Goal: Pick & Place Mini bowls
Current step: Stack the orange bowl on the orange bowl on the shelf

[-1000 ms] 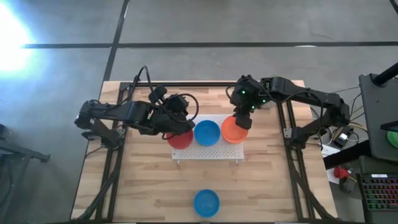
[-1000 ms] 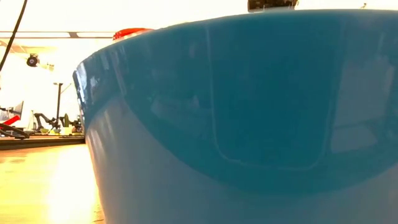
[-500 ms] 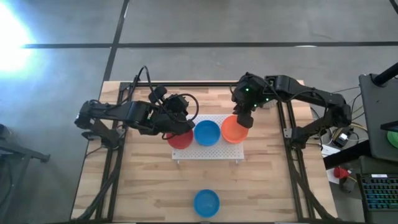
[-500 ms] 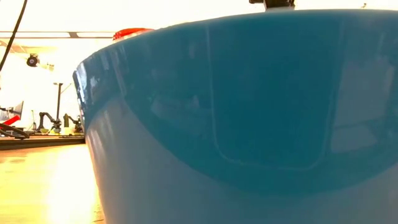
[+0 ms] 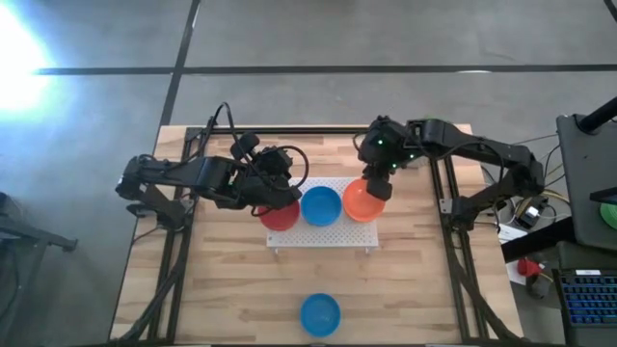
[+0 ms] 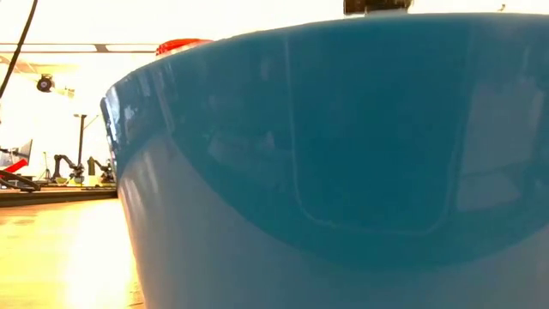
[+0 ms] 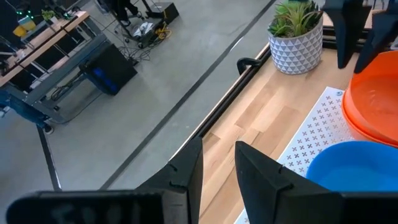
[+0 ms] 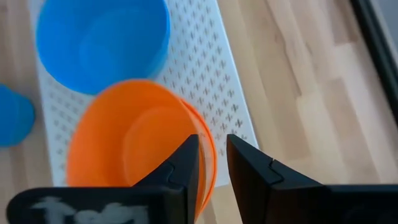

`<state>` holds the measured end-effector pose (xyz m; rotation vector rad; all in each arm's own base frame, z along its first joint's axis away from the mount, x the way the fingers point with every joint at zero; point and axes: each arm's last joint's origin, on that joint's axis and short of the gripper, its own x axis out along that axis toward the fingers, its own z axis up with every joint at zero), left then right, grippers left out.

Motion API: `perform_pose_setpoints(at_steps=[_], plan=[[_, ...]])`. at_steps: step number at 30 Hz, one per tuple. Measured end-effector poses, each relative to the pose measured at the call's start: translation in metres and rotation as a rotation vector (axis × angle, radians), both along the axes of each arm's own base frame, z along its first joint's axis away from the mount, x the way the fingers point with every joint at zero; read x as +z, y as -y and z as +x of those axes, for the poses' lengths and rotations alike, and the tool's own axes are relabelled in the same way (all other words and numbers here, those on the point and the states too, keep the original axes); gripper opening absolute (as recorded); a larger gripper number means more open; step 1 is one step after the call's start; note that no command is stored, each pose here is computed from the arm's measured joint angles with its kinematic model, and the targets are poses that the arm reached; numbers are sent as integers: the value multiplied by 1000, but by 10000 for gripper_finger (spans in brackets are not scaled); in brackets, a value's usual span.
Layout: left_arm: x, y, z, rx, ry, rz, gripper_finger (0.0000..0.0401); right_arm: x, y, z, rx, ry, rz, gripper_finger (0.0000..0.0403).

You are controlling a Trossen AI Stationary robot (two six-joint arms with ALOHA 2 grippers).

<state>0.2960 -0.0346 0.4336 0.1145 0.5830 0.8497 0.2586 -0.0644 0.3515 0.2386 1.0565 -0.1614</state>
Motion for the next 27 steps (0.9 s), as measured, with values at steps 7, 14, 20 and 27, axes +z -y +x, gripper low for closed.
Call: perform_pose_setpoints(at_steps=[7,14,20,27], plan=[[0,0,0,-4,-2,-4,96,19,0,-2,4,75,-24,68],[0,0,0,-5,-2,-3,96,4,2,4,10,19,-53,71],[0,0,0,-4,-2,-3,96,-7,3,6,0,-11,-64,64],[0,0,0,-4,-3,-3,96,1,2,-1,-4,24,-71,63]])
